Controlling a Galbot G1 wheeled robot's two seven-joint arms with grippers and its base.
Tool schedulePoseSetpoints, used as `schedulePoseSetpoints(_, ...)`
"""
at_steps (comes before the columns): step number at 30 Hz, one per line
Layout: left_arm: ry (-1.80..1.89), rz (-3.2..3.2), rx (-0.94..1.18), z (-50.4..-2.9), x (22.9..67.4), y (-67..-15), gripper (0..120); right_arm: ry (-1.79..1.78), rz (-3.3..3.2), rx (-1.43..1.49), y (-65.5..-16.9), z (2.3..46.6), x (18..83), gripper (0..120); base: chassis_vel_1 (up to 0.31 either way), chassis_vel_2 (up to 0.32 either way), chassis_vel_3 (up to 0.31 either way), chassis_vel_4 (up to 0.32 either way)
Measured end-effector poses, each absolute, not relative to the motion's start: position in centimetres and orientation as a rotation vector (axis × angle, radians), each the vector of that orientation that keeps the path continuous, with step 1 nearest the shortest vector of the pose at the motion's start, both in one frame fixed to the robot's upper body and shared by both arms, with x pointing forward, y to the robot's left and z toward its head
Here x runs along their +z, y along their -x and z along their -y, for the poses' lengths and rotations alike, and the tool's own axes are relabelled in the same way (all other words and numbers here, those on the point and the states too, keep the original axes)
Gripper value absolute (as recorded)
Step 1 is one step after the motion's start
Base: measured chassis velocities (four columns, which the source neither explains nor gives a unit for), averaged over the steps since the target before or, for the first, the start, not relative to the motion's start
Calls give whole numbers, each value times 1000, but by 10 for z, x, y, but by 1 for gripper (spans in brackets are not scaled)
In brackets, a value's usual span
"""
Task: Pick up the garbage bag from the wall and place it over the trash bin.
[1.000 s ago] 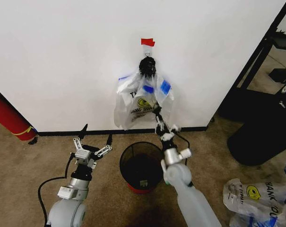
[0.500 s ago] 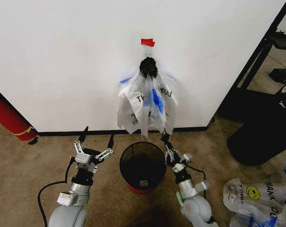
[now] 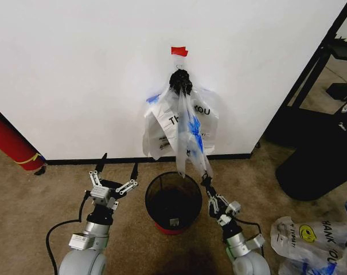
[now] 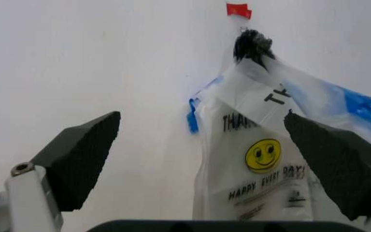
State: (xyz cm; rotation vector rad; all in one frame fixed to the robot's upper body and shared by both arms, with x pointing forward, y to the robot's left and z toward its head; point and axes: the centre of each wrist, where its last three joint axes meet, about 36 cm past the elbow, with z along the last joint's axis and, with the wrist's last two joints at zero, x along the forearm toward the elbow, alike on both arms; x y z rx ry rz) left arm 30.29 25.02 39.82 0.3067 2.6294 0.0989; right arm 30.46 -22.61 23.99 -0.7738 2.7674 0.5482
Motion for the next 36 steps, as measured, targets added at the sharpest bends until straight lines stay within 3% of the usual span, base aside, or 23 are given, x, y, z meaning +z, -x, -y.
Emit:
schedulePoseSetpoints(13,-302,-2629,93,-253,396,-309,100,769,-2791,457,-293,234,225,0,0,0,0,0)
schedulePoseSetpoints(26,-318,-2633,100,-249,393,-309,100,757,-2570,407,-334,222,298,0,0,0,0,0)
schedulePoseSetpoints(32,-316,-2634,103,-250,393,-308,100,864,-2564,106,-337,256,304,20,0,0,0,0)
schedulePoseSetpoints(36,-314,-2635,105,-251,393,-308,100,1049,-2531,-223,-335,309,312,38,0,0,0,0)
